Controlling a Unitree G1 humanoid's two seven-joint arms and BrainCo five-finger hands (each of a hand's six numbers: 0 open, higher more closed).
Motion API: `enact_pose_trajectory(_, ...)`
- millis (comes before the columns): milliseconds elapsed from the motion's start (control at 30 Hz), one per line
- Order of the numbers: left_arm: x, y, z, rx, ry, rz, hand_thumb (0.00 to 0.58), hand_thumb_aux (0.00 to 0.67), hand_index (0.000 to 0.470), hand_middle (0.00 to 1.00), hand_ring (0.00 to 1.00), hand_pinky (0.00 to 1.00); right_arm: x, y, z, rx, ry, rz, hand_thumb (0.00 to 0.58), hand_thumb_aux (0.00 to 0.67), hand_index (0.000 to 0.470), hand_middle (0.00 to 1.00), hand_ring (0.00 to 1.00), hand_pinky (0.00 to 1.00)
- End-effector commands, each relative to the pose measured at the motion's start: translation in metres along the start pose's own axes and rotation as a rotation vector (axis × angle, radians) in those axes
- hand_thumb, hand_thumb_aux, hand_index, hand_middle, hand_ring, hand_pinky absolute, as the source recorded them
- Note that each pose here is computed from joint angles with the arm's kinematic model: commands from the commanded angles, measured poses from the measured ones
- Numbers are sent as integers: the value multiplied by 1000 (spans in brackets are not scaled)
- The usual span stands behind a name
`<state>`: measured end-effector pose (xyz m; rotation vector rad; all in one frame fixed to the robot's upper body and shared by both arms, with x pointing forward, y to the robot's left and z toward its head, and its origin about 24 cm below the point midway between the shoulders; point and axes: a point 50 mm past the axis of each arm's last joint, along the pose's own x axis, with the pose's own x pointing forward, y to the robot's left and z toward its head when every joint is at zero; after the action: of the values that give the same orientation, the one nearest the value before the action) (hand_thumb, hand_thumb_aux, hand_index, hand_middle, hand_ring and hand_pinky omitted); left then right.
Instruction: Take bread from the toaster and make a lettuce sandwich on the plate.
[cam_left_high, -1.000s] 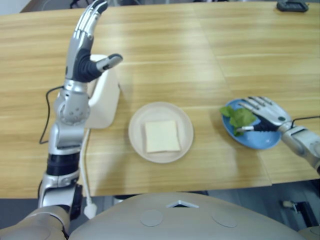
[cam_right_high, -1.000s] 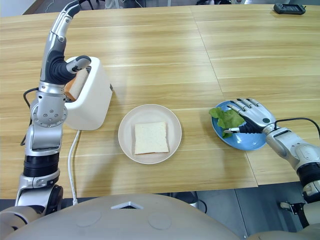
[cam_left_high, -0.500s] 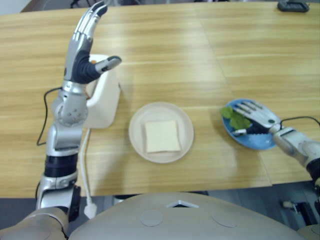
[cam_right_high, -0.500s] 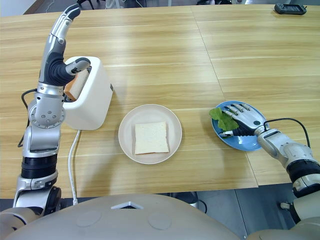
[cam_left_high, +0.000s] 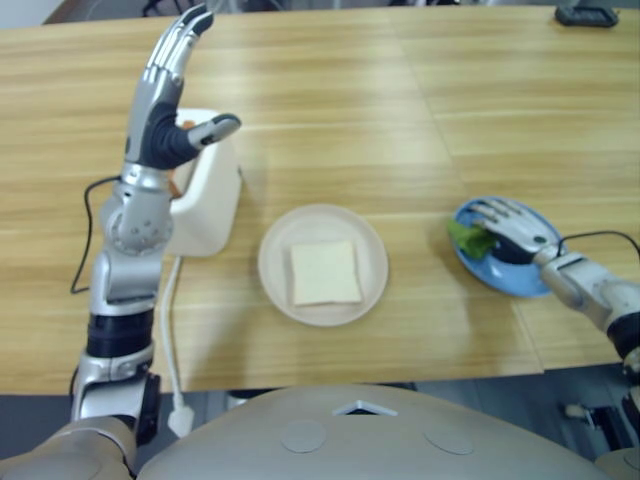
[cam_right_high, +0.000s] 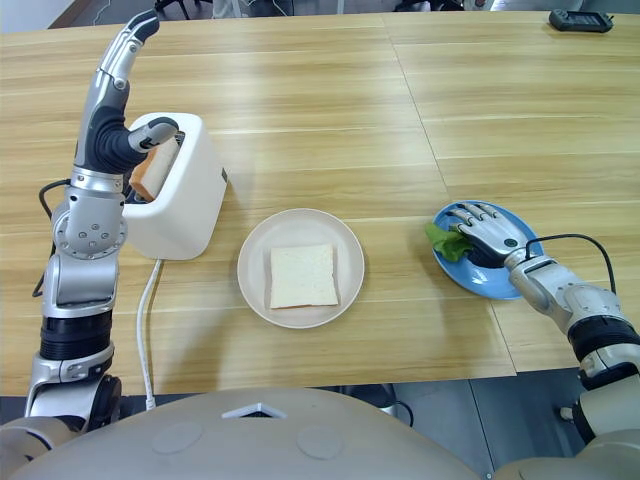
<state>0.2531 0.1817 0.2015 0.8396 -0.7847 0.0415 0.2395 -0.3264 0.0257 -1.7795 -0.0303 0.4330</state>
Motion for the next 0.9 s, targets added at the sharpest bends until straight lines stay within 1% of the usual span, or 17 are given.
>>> enact_pose_trajectory(33,0,2,0,3,2,-9,0,0,0,0,0,0,-4,4,3,-2,-14,10,580,670,460,0,0,0)
enact_pose_trajectory(67,0,2,0,4,2,-9,0,0,0,0,0,0,-4,3,3,-1,-12,-3,580,670,460,0,0,0)
enact_pose_trajectory(100,0,2,0,4,2,-9,0,0,0,0,0,0,-3,2,3,-2,-12,-19,580,670,460,1000,1000,1000)
enact_pose_trajectory(333,0,3,0,6,2,-10,0,0,0,0,0,0,-2,-6,5,-2,-14,-97,580,670,460,1000,1000,1000)
enact_pose_trajectory(700,2,2,0,4,-1,-11,0,0,0,0,0,0,-1,-11,7,-13,-14,-159,580,670,460,1000,1000,1000)
enact_pose_trajectory(800,3,0,0,0,-4,-13,0,0,0,0,0,0,-2,-19,7,-27,-18,-216,580,670,460,1000,1000,1000)
enact_pose_trajectory(900,5,-1,0,-4,-8,-16,0,0,0,0,0,0,-4,-37,10,-34,-41,-316,580,670,460,1000,1000,1000)
